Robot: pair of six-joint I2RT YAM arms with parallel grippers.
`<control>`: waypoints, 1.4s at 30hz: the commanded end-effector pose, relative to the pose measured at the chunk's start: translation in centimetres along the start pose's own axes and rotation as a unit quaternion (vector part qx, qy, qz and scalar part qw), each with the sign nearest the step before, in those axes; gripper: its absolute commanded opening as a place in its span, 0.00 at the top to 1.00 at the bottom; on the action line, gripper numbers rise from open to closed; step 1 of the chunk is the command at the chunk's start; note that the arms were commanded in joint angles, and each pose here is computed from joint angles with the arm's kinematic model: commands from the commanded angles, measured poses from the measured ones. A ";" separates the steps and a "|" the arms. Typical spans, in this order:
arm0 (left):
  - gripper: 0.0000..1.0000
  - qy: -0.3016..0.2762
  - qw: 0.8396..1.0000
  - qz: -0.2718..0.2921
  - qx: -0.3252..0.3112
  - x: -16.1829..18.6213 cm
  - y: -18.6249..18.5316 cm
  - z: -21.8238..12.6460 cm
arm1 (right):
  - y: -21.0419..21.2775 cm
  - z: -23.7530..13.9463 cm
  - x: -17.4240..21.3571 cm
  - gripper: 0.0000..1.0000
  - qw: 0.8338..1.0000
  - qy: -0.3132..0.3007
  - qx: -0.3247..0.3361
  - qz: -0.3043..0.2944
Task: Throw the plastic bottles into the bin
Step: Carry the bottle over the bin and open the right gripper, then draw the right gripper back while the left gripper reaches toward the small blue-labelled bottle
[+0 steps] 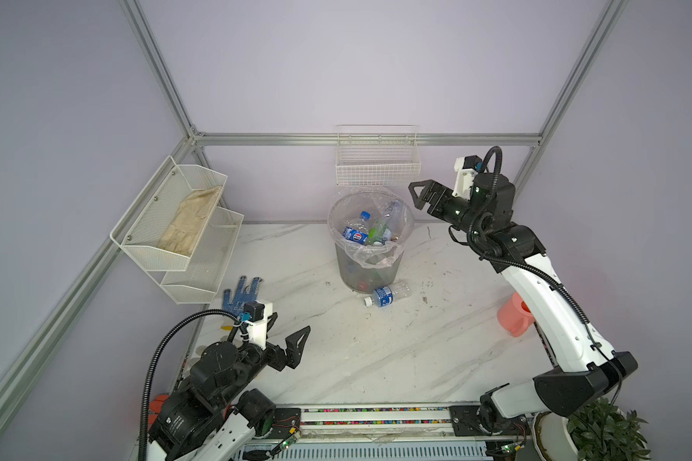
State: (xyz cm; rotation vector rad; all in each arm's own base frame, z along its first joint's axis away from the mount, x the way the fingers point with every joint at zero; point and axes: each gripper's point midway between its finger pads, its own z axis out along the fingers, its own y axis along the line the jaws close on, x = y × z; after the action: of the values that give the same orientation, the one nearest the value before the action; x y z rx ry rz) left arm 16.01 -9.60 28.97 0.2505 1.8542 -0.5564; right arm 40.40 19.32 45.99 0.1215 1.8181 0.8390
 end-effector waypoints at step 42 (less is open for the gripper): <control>0.00 0.179 0.980 0.082 0.000 3.2 -4.5 11.4 | 1.2 -15.6 6.7 0.03 0.977 0.052 -0.078 -0.192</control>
State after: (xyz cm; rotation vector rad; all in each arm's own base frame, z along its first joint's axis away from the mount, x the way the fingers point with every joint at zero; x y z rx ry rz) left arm 21.07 -17.59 19.89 0.5089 2.2642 -0.4208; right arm 24.15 16.18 45.71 -0.3676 1.7511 0.7580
